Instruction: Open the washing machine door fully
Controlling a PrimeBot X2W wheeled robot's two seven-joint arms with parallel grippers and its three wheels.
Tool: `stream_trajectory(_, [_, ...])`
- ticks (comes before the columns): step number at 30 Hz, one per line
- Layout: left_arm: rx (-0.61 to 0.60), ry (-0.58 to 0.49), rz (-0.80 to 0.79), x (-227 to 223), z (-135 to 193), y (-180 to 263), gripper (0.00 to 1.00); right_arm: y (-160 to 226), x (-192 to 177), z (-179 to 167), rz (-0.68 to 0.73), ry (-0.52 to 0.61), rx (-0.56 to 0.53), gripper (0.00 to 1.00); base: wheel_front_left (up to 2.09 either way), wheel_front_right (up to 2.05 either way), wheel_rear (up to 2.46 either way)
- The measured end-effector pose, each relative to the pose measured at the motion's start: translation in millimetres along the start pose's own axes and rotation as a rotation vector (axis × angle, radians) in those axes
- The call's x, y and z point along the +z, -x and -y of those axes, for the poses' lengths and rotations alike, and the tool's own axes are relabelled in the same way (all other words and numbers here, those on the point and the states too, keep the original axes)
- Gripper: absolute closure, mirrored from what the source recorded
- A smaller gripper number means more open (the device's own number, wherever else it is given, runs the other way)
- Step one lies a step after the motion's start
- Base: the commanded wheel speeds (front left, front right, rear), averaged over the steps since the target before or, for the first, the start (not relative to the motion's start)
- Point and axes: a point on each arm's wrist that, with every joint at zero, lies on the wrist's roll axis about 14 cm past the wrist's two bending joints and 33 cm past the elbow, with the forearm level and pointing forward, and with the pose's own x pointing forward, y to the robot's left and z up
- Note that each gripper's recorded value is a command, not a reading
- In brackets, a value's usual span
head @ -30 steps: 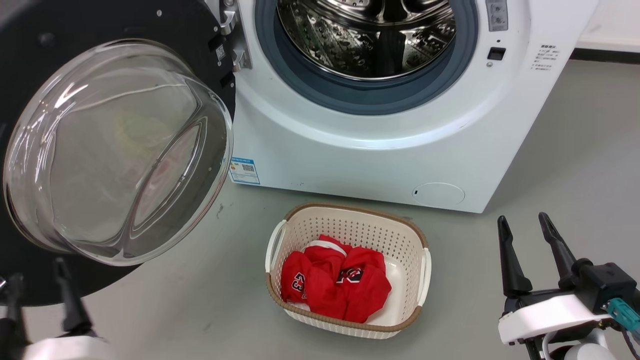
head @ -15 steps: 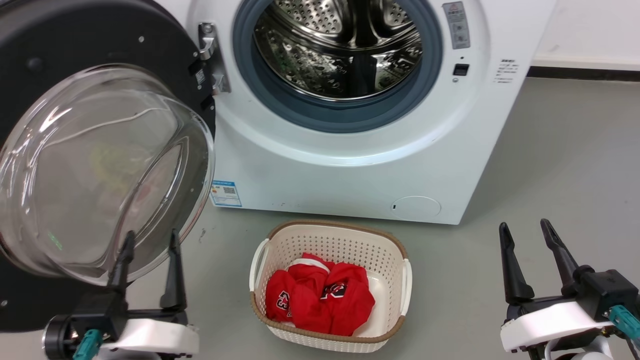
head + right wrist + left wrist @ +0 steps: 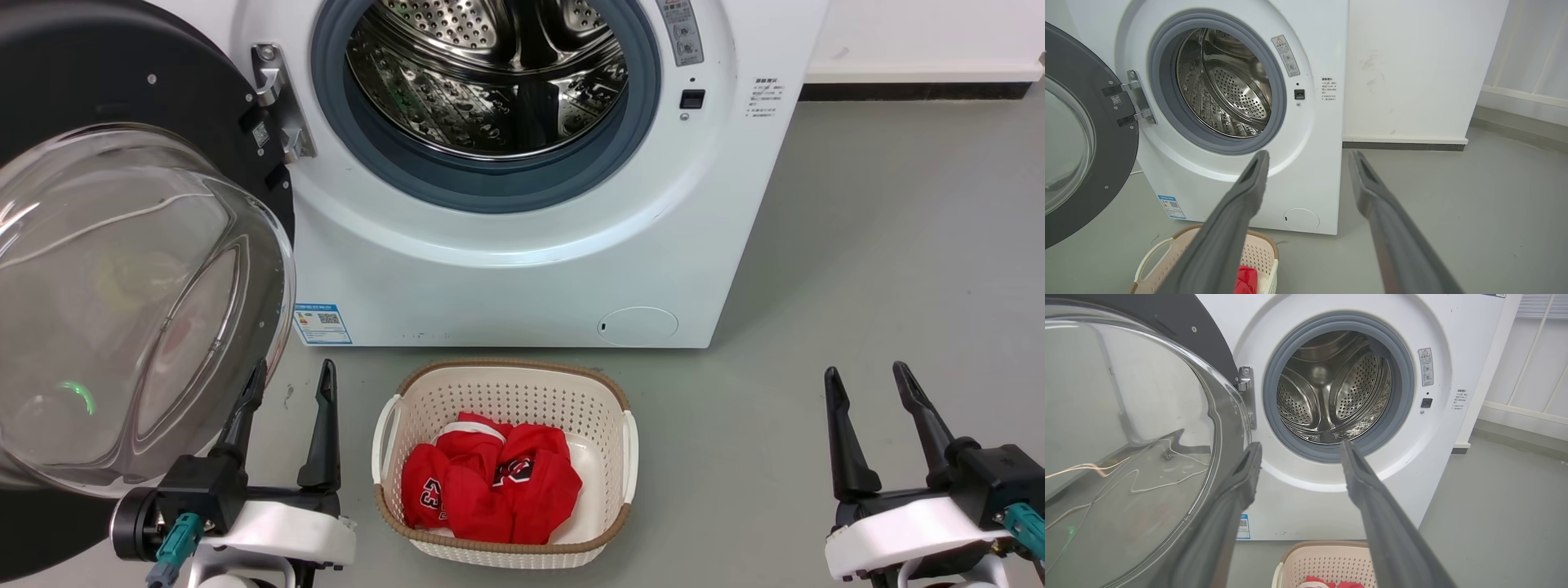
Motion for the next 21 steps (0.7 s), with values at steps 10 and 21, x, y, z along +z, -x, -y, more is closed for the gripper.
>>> stream_trajectory(10, [-0.002, 0.002, -0.022, -7.6, -1.6, -3.9, 0.00, -0.6, -7.5, 2.2, -0.020, -0.011, -0.008, 0.00, 0.00, 0.00, 0.00])
stream_trajectory(21, [-0.001, -0.004, -0.026, -8.9, -4.2, -5.6, 1.00, -0.6, -9.9, 3.3, -0.023, -0.022, -0.012, 1.00, 0.00, 0.00, 0.00])
